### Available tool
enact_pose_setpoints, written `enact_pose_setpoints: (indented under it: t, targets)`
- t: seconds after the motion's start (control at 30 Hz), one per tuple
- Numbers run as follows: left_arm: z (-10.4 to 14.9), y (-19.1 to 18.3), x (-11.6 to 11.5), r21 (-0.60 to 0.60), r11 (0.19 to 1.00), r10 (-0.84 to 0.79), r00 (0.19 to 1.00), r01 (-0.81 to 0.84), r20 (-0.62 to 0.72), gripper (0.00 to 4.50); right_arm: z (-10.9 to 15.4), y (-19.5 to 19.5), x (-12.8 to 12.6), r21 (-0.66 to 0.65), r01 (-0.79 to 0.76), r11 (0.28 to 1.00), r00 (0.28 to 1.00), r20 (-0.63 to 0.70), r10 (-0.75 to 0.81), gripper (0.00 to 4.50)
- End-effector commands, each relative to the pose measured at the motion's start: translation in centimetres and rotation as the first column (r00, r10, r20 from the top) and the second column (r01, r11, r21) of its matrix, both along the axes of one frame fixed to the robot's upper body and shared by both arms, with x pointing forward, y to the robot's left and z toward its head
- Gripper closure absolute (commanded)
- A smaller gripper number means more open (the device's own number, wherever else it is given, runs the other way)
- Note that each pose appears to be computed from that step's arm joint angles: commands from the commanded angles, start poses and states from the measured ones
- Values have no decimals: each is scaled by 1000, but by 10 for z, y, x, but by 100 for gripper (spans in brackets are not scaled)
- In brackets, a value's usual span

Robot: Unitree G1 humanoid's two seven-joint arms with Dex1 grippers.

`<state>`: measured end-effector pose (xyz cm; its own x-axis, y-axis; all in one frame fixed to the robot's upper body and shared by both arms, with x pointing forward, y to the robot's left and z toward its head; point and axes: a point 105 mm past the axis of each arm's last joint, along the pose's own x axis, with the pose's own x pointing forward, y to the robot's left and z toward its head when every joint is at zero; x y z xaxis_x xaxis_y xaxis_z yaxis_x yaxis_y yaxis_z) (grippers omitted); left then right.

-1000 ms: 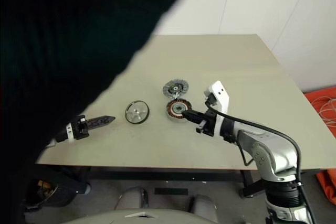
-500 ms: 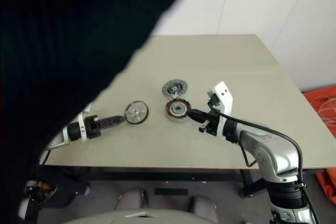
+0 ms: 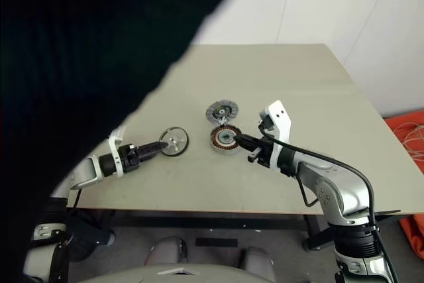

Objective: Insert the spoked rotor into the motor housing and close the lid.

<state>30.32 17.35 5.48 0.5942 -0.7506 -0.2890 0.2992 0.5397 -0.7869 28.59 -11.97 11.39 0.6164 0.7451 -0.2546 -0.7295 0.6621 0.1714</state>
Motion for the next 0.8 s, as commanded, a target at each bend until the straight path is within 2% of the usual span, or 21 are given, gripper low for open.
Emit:
enact_pose_setpoints:
  t: [0.03,0.3,0.8]
  targets:
    - [-3,-1,5,12,1000,13,1000,-13,-8,4,14,-2,6,15,15,1000,998,56,-16,450]
    - [-11,-18,17,-10,1000,17,999,-17,-30,4,18,-2,12,20,40,999,997,72,-41,450]
    - [7,-39,19,-64,997,-31,999,32,27,4,19,1,12,14,42,999,996,76,-43,450]
